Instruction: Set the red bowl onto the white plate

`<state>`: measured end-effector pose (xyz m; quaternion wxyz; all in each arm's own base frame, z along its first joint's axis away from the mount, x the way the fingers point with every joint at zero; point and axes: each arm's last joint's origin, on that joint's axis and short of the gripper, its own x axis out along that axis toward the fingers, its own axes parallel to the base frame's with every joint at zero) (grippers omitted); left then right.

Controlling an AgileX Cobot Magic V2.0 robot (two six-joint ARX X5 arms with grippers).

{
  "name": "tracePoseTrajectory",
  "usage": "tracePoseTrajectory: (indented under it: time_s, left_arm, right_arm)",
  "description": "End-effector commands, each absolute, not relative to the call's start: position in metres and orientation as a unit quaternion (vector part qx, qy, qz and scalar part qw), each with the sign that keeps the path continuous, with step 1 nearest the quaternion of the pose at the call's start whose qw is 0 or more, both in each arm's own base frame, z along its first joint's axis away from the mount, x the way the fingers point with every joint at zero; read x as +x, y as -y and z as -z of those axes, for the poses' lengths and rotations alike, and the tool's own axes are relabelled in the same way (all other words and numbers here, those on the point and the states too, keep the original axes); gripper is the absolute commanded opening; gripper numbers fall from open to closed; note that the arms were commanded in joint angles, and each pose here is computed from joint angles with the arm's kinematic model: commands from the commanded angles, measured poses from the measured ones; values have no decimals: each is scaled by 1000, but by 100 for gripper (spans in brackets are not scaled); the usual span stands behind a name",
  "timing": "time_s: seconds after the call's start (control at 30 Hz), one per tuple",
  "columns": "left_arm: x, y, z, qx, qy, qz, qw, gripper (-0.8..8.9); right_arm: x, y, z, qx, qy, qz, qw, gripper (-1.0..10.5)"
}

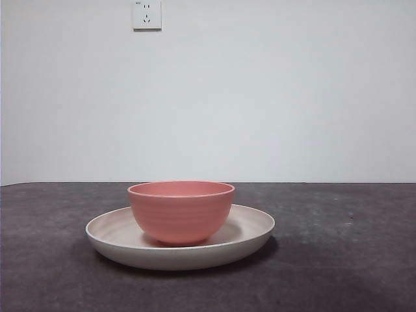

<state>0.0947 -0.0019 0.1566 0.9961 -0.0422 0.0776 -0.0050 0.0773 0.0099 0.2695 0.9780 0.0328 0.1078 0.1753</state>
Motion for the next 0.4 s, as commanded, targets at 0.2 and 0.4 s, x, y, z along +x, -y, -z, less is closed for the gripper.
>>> tracePoseTrajectory:
  time_s: [0.2,0.4]
  left_arm:
    - [96,2,-149,-34,-89,3,995,27]
    - [96,2,-149,-34,-89,3,995,28]
  right_arm:
    - [85,-4,-192,12,-74,-122,990,50]
    - [90,-2,-170,20,-78,-87,993,50]
